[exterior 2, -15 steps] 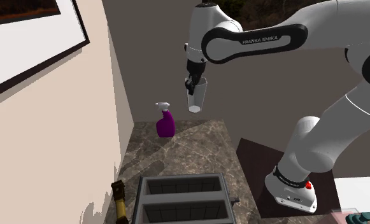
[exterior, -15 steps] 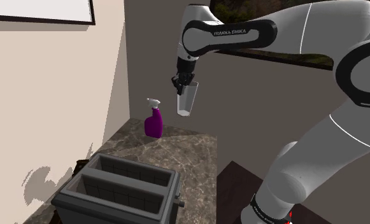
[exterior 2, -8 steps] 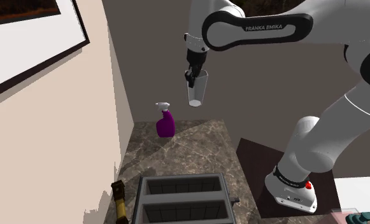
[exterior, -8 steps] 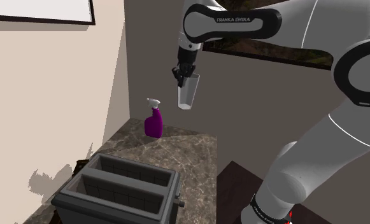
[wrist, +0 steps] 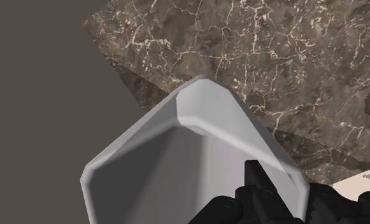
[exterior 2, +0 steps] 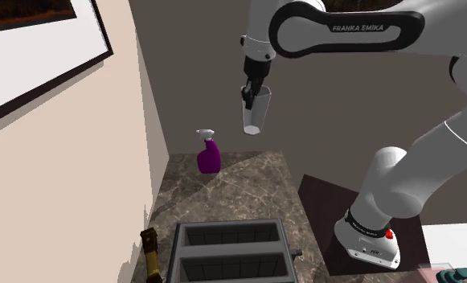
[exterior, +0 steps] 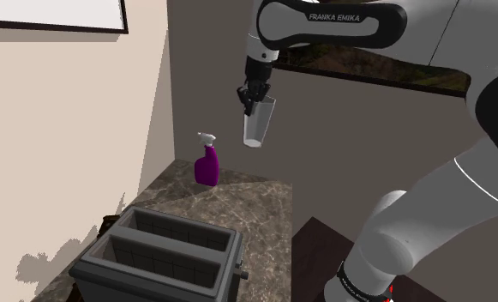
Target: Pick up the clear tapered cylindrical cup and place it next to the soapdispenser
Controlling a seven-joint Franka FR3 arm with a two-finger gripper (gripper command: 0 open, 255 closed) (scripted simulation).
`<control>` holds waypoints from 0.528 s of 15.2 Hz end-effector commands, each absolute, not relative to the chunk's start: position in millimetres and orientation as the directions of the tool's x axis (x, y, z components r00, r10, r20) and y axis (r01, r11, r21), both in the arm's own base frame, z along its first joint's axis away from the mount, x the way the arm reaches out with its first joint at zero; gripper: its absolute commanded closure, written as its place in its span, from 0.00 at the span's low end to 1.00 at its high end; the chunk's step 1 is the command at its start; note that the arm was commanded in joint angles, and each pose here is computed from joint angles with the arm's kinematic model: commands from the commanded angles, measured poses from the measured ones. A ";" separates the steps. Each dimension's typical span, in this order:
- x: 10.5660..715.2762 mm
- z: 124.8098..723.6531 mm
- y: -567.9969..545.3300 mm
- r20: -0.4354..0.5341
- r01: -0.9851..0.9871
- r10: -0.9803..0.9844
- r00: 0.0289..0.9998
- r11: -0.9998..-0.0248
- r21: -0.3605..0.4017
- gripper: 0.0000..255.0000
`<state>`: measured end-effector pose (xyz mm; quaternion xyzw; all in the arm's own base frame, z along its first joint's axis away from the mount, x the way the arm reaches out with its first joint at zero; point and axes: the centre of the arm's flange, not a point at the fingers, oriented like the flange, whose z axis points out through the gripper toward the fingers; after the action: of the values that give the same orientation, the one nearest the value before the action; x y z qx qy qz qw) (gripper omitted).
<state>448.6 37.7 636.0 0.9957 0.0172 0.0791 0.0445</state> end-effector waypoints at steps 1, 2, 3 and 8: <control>423.7 637.5 49.9 0.157 0.027 0.041 0.987 -0.995 0.092 1.00; 411.7 637.5 55.4 0.157 0.027 0.041 0.987 -0.995 0.092 1.00; 399.7 637.5 60.9 0.157 0.027 0.041 0.987 -0.995 0.092 1.00; 339.7 637.6 88.4 0.157 0.027 0.041 0.987 -0.995 0.092 1.00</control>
<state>353.1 84.8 637.0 0.9957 0.0174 0.0792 0.0445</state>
